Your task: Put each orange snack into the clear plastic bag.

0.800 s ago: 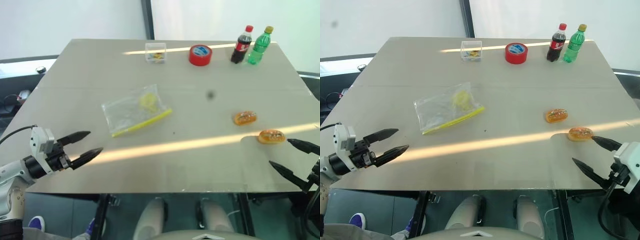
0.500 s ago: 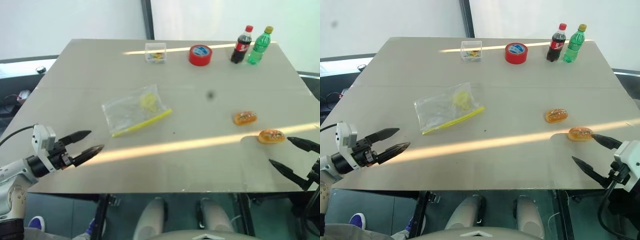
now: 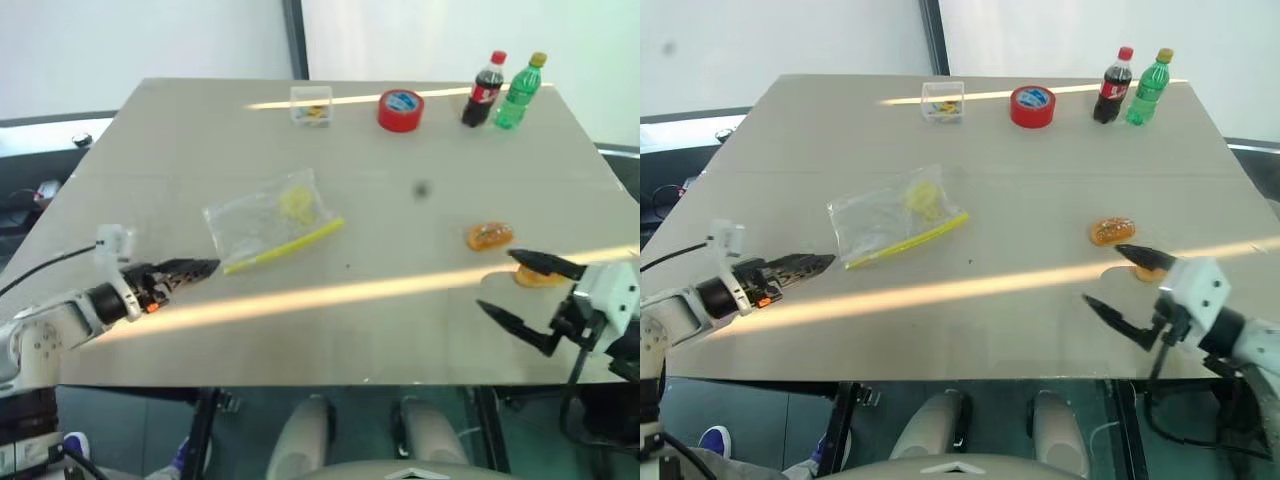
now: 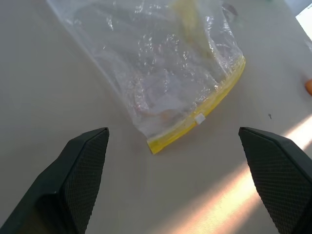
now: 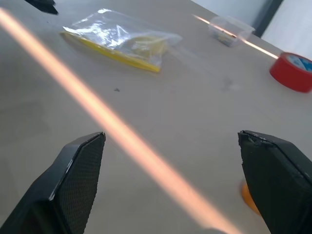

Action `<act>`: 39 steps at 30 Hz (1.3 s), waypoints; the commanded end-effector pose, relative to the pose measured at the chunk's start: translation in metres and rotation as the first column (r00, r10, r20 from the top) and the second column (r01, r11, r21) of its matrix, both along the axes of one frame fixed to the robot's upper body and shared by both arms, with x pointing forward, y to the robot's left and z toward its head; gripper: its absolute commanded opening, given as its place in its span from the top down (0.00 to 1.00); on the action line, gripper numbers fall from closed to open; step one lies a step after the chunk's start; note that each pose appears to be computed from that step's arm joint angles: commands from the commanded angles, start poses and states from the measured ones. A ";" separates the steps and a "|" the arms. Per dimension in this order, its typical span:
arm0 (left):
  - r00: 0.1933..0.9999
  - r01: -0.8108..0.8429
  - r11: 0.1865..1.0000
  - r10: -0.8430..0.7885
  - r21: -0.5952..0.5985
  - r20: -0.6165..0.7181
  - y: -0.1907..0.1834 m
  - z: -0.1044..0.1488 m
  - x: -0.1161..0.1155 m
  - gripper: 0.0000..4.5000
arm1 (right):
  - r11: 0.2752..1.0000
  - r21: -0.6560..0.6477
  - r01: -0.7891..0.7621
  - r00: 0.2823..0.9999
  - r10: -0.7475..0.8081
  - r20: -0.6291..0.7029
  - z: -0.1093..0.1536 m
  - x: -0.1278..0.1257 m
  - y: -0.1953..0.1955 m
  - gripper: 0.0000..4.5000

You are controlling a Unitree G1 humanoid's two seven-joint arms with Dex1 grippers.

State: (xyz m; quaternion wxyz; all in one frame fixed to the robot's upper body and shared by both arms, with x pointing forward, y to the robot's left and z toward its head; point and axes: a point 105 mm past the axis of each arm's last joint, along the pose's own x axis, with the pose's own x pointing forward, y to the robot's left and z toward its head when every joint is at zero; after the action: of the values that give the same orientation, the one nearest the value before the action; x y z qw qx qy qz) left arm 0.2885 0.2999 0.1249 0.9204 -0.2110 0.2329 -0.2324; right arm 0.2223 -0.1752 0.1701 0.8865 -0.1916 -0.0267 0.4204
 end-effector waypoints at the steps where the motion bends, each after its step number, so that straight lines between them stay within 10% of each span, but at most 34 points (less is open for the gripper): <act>1: 0.992 -0.083 0.994 0.076 -0.066 -0.105 0.006 -0.011 0.015 0.00 | 0.998 -0.002 -0.057 0.997 0.057 0.048 0.010 0.002 0.024 0.01; 25: 0.981 0.105 0.872 -0.168 -0.477 -0.092 -0.072 -0.040 0.059 0.00 | 0.998 -0.055 0.012 0.998 -0.008 0.070 0.012 -0.009 0.025 0.01; 31: 0.987 0.000 0.925 -0.061 -0.380 -0.149 -0.092 -0.058 0.071 0.00 | 0.998 -0.058 0.024 0.996 -0.019 0.085 0.013 -0.006 0.028 0.01; 35: 0.995 0.104 0.991 -0.103 -0.081 0.016 -0.105 -0.051 0.069 0.00 | 0.998 -0.063 0.026 0.996 -0.021 0.090 0.013 -0.005 0.030 0.01; 39: 0.988 -0.081 0.913 0.022 -0.399 -0.151 -0.108 -0.031 0.083 0.00 | 0.997 -0.075 0.035 0.995 -0.027 0.099 0.013 -0.003 0.032 0.01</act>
State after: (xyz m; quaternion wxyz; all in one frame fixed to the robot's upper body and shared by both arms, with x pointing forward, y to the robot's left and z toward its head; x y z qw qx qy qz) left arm 0.3735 0.1923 0.1027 0.8726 -0.3614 0.1939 -0.2652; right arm 0.2229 -0.1497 0.1734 0.8885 -0.2311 -0.0295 0.3955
